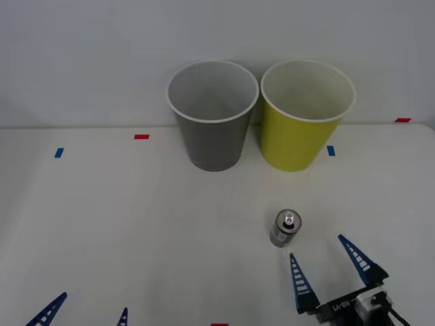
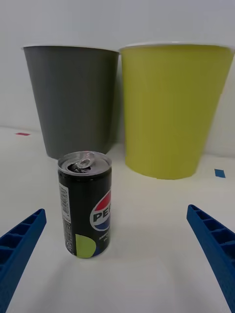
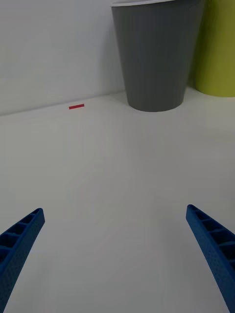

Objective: Put cans in the gray bin and PET bottles in the light green bin.

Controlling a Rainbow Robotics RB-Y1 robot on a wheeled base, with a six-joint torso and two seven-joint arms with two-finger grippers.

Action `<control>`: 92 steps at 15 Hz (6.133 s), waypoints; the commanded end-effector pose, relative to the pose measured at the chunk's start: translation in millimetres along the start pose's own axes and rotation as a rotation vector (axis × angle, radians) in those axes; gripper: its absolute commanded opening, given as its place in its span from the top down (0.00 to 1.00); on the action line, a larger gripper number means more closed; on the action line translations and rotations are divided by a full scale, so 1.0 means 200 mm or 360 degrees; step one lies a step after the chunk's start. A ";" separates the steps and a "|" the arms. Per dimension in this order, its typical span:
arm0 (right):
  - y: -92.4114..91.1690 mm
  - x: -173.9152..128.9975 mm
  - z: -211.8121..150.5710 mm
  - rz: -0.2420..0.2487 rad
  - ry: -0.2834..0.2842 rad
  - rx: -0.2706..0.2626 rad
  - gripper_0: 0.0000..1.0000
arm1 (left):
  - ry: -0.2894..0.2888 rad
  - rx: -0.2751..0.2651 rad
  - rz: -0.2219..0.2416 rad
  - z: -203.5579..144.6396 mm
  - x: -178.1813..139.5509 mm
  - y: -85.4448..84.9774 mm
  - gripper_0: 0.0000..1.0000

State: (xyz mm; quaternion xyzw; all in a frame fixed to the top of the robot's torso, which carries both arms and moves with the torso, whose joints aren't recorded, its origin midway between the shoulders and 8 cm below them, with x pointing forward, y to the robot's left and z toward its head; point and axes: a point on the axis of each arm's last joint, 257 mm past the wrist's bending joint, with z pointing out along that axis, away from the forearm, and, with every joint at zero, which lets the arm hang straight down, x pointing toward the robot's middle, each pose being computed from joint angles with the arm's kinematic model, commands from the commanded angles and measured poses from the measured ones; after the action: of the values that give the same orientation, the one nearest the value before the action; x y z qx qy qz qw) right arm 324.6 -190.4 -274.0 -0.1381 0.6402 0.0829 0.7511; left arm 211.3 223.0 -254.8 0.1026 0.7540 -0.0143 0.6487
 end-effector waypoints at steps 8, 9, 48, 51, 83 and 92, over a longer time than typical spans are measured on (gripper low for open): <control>0.09 0.06 0.23 0.0032 0.0095 -0.0071 0.00 | 0.0000 0.0000 0.0000 0.00 0.00 0.00 0.00; 0.10 0.07 0.25 0.0041 0.0102 -0.0077 0.00 | 0.0000 0.0000 0.0000 0.00 0.00 0.00 0.00; 0.19 -0.66 0.58 0.0407 0.0154 -0.0317 0.93 | 0.0000 0.0000 0.0000 0.00 0.00 0.00 0.00; 0.21 -0.82 0.59 0.0366 0.0168 -0.0354 0.94 | 0.0000 0.0000 0.0000 0.00 0.00 0.00 0.00; 0.39 -1.43 1.74 0.0243 0.0214 -0.0465 0.98 | 0.0000 0.0000 0.0000 0.00 0.00 0.00 0.00; 0.38 -1.34 1.86 0.0243 0.0187 -0.0448 0.98 | 0.0000 0.0000 0.0000 0.00 0.00 0.00 0.00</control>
State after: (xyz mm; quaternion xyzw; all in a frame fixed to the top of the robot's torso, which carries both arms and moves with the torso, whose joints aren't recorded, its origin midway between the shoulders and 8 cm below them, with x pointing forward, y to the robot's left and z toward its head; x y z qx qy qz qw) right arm 606.8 13.3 36.0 -0.1971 0.6740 0.2205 0.6769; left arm 211.3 223.0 -254.7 0.1026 0.7540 -0.0143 0.6487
